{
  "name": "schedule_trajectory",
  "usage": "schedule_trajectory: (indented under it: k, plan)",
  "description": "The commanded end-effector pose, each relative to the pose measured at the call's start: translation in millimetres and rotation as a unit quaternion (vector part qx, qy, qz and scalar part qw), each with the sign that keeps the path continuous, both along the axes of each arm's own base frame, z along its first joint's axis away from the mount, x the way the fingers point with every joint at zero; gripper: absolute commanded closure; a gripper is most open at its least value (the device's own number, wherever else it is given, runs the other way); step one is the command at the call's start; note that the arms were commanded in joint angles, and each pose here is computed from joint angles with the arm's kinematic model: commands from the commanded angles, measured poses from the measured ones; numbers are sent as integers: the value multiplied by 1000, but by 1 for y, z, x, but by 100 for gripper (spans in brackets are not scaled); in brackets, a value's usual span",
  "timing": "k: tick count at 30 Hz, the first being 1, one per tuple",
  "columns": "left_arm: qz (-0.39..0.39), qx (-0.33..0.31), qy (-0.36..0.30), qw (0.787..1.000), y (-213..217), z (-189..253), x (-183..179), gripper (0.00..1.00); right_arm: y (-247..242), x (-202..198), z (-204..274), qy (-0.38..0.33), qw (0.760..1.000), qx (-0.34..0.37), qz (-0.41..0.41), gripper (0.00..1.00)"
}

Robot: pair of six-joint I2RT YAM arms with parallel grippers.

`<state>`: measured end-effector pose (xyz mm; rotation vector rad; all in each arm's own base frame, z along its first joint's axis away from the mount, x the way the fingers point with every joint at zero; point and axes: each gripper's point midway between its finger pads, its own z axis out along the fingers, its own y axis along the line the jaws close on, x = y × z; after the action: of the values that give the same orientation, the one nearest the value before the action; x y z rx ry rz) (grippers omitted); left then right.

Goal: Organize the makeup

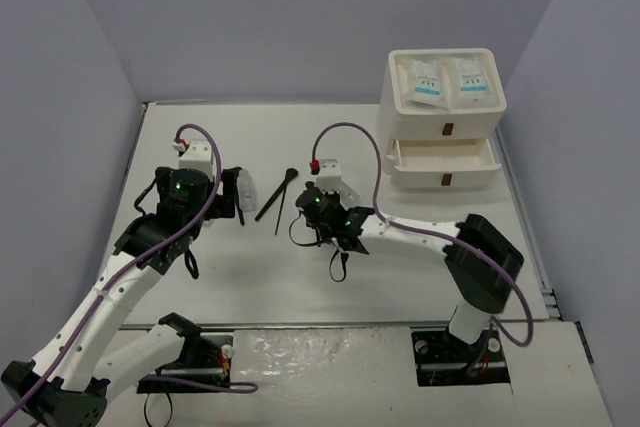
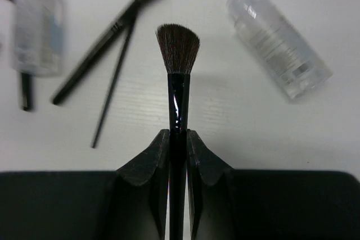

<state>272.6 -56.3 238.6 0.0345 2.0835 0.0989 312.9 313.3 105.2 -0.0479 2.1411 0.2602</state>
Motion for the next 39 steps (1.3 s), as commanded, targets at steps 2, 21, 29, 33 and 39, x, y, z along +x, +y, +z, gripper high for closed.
schedule_trajectory:
  k: [2,21,29,33,39]
  plan:
    - [12,-13,-30,999,1,19,7,3,-71,22,103,-92,979,123,-136,100]
    - [12,-14,-26,999,0,17,8,3,-321,90,130,-139,814,296,-481,100]
    - [7,-19,-26,999,-2,18,7,3,-351,131,118,-117,791,316,-510,98]
    - [3,-20,-24,1000,-4,16,8,3,-346,144,126,-108,805,323,-486,75]
    - [-24,-31,-9,999,-17,11,11,3,-335,140,142,-107,842,304,-433,30]
